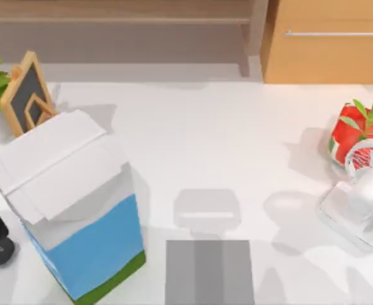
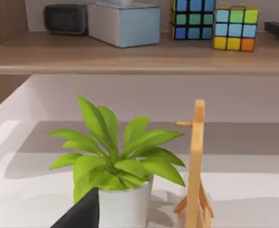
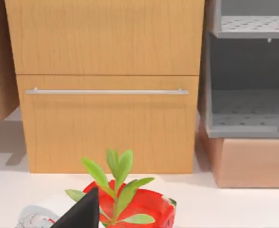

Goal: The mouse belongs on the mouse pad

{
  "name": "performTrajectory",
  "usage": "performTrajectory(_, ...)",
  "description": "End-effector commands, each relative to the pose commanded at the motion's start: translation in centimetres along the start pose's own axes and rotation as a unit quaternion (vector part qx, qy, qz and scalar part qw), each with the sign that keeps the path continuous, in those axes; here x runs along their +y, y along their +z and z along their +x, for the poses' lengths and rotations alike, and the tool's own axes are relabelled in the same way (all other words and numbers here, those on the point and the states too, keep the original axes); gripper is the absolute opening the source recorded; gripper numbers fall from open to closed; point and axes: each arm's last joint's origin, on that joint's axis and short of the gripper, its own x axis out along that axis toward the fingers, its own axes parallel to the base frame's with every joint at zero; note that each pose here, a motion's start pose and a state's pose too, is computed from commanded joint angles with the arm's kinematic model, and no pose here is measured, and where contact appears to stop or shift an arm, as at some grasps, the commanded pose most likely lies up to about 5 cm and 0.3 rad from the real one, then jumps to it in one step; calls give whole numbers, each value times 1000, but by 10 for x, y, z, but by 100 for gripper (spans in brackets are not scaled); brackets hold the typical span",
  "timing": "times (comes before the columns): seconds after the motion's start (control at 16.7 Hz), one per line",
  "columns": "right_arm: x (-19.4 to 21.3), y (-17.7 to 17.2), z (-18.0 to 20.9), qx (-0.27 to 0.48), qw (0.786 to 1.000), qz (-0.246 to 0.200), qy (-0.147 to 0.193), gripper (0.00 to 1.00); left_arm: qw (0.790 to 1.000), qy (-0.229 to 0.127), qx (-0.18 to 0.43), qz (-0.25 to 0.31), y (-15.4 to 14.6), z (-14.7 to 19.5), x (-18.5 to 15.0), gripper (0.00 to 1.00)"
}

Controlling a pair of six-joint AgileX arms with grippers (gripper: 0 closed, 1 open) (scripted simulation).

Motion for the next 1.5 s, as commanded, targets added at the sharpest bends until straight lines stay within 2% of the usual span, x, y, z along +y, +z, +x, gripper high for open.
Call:
performTrajectory(0.18,0,0,0,0,1000,0,0,100,1000,8,1,5,2,0,1,100)
performTrajectory(0.36,0,0,0,0,1000,0,0,100,997,62,10,51,20,2,9,100)
performTrajectory(0.48,0,0,0,0,1000,0,0,100,989,99,27,106,43,6,16,100)
performTrajectory(0.6,0,0,0,0,1000,0,0,100,974,121,61,181,72,15,21,100)
performTrajectory(0.72,0,0,0,0,1000,0,0,100,947,119,117,273,97,29,26,100)
performTrajectory(0.78,0,0,0,0,1000,0,0,100,928,106,153,323,107,39,29,100)
performTrajectory(0.84,0,0,0,0,1000,0,0,100,903,84,193,375,114,50,31,100)
performTrajectory(0.96,0,0,0,0,1000,0,0,100,837,11,271,475,122,73,34,100)
performTrajectory(1.14,0,0,0,0,1000,0,0,100,708,-153,366,584,113,108,35,100)
performTrajectory(1.32,0,0,0,0,1000,0,0,100,574,-339,416,618,86,132,30,100)
performTrajectory(1.44,0,0,0,0,1000,0,0,100,501,-446,425,608,67,140,25,100)
performTrajectory(1.5,0,0,0,0,1000,0,0,100,471,-489,425,598,58,143,22,100)
